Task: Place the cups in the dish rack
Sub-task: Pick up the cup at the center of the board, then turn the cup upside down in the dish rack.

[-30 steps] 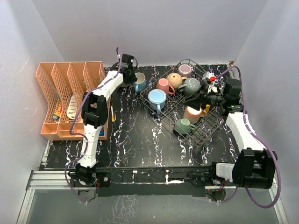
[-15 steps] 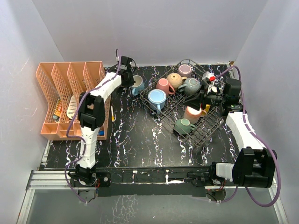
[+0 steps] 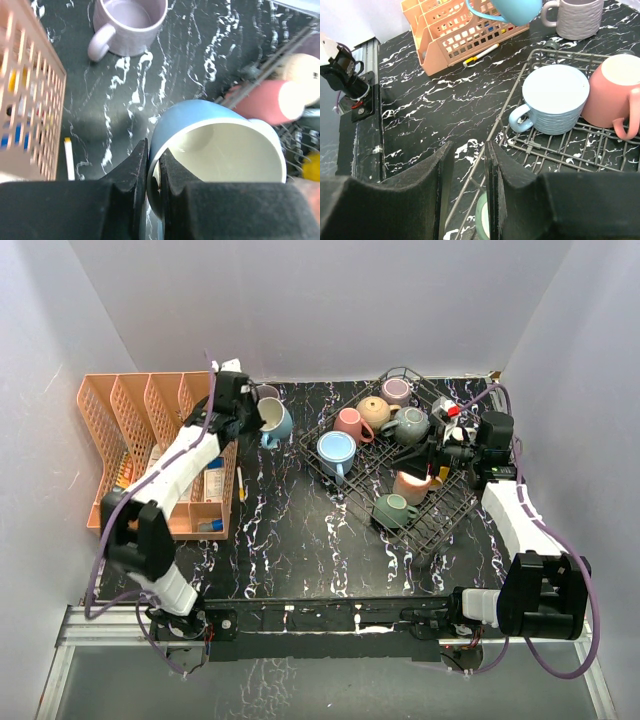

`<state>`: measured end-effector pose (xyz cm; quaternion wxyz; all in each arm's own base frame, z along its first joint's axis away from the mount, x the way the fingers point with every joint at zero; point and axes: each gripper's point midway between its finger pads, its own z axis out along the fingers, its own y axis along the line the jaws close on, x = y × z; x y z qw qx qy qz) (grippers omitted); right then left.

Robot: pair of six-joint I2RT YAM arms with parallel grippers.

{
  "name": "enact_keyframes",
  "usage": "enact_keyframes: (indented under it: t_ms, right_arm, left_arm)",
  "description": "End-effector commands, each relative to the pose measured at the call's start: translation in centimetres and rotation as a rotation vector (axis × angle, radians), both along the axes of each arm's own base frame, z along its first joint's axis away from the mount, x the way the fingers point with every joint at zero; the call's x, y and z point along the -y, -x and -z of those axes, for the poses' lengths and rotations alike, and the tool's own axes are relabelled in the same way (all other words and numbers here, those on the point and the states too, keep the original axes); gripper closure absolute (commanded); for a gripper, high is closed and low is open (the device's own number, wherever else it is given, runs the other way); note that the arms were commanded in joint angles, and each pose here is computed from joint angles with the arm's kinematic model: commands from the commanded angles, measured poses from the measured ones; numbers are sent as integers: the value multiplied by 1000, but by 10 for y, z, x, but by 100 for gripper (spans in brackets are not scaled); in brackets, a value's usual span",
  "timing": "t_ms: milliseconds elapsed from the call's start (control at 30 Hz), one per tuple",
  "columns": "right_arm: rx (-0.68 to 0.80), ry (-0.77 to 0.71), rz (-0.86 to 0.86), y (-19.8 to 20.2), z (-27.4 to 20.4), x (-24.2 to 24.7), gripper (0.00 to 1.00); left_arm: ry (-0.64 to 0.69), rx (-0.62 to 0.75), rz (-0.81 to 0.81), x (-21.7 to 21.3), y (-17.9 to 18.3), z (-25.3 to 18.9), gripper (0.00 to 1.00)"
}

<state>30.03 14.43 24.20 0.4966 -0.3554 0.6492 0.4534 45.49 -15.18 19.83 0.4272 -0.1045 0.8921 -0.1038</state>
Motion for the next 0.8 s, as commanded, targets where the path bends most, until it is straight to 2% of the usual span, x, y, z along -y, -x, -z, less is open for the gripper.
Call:
enact_keyframes:
  t_ms: [0,133,333,567,767]
  right_arm:
    - [84,-21,-60,8,-14,-4,65]
    - [106,-30,-91,17,-14,-7,62]
    - [123,-43,-156,29,-10,-14,56]
    - [163,-50,-335,62,1,-48,53]
    - [58,-3,-366,63,1,-72,52]
  left_arm:
    - [206,184,72,15,36,-61,100]
    - [432,277,169,32,87,-78,100]
    - [761,389,226,45,150,-94,100]
    - [957,483,264,60,194,-98,100]
    - [1098,552,293,71,212,-110,100]
